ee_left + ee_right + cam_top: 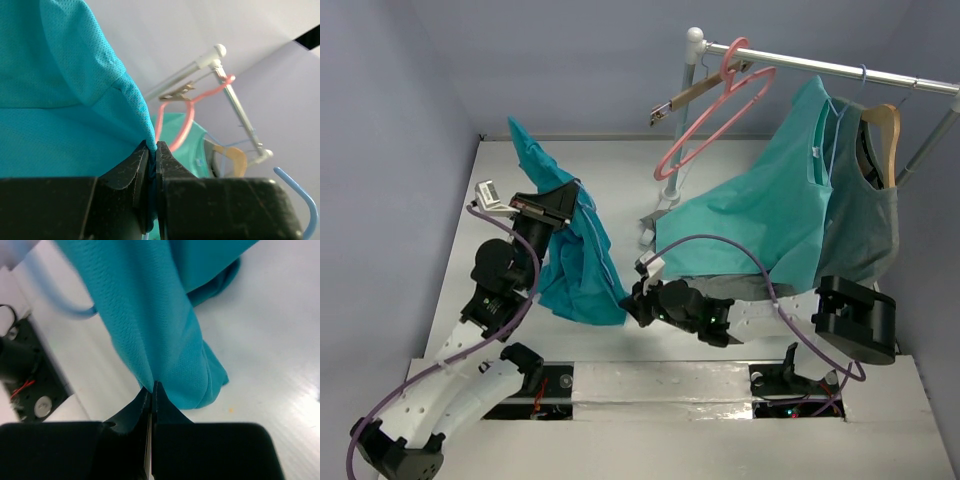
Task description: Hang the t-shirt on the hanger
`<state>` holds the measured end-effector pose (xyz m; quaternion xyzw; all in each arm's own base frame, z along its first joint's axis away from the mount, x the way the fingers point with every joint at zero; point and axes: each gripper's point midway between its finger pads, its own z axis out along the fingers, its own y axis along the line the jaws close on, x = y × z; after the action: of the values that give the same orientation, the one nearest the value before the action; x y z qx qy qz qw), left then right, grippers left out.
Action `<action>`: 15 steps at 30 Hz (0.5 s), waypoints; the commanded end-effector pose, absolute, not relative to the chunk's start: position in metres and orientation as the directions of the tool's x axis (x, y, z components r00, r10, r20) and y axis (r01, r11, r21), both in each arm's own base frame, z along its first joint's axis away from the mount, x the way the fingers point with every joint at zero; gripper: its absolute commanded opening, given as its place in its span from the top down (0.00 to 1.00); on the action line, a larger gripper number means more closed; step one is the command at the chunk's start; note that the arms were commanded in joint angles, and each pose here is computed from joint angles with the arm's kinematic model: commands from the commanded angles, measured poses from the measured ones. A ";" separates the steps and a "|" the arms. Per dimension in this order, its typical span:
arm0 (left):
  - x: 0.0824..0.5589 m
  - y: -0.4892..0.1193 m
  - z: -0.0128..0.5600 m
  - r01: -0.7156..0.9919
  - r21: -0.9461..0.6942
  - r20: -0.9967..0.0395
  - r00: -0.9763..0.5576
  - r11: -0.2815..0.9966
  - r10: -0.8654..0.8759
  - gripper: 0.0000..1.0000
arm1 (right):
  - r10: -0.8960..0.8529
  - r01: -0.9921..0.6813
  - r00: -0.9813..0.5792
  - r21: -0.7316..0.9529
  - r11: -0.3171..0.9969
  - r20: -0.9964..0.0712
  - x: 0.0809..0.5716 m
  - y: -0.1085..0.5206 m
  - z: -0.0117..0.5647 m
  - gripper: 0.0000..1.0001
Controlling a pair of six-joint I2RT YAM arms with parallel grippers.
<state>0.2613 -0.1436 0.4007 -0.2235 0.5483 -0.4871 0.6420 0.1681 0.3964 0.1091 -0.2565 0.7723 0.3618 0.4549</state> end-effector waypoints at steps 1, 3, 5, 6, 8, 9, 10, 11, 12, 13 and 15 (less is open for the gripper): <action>0.253 -0.121 0.469 0.503 -0.764 -0.412 0.105 0.405 -0.905 1.00 | -0.081 -0.734 -0.494 0.365 0.572 -0.866 0.138 0.394 0.104 1.00; 0.256 -0.117 0.475 0.494 -0.755 -0.419 0.143 0.432 -0.897 1.00 | -0.090 -0.735 -0.507 0.375 0.566 -0.857 0.128 0.389 0.103 1.00; 0.260 -0.115 0.476 0.483 -0.741 -0.440 0.176 0.466 -0.881 1.00 | -0.122 -0.746 -0.518 0.378 0.548 -0.847 0.114 0.387 0.100 1.00; 0.261 -0.116 0.474 0.484 -0.737 -0.445 0.179 0.473 -0.877 1.00 | -0.128 -0.749 -0.518 0.376 0.545 -0.846 0.110 0.387 0.101 1.00; 0.263 -0.120 0.471 0.490 -0.721 -0.467 0.180 0.490 -0.866 1.00 | -0.141 -0.758 -0.513 0.370 0.537 -0.847 0.099 0.387 0.106 1.00; 0.265 -0.122 0.463 0.485 -0.715 -0.483 0.178 0.503 -0.858 1.00 | -0.145 -0.748 -0.515 0.361 0.556 -0.845 0.101 0.383 0.105 1.00; 0.266 -0.123 0.459 0.482 -0.711 -0.492 0.180 0.512 -0.852 1.00 | -0.128 -0.754 -0.511 0.371 0.542 -0.850 0.097 0.383 0.117 1.00; 0.266 -0.122 0.455 0.480 -0.705 -0.499 0.187 0.522 -0.846 1.00 | -0.117 -0.753 -0.508 0.374 0.542 -0.853 0.097 0.382 0.123 1.00; 0.270 -0.125 0.440 0.462 -0.705 -0.522 0.174 0.538 -0.835 1.00 | -0.124 -0.755 -0.510 0.374 0.538 -0.851 0.094 0.379 0.127 1.00; 0.270 -0.126 0.435 0.460 -0.706 -0.529 0.162 0.538 -0.833 1.00 | -0.108 -0.757 -0.509 0.384 0.529 -0.854 0.093 0.381 0.137 1.00; 0.271 -0.137 0.412 0.467 -0.708 -0.551 0.102 0.529 -0.828 1.00 | -0.096 -0.761 -0.506 0.392 0.517 -0.857 0.092 0.379 0.152 1.00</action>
<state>0.2840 -0.1423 0.3878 -0.1945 0.5520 -0.4199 0.6937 0.1001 0.3860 0.1470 -0.2706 0.7565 0.4143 0.4276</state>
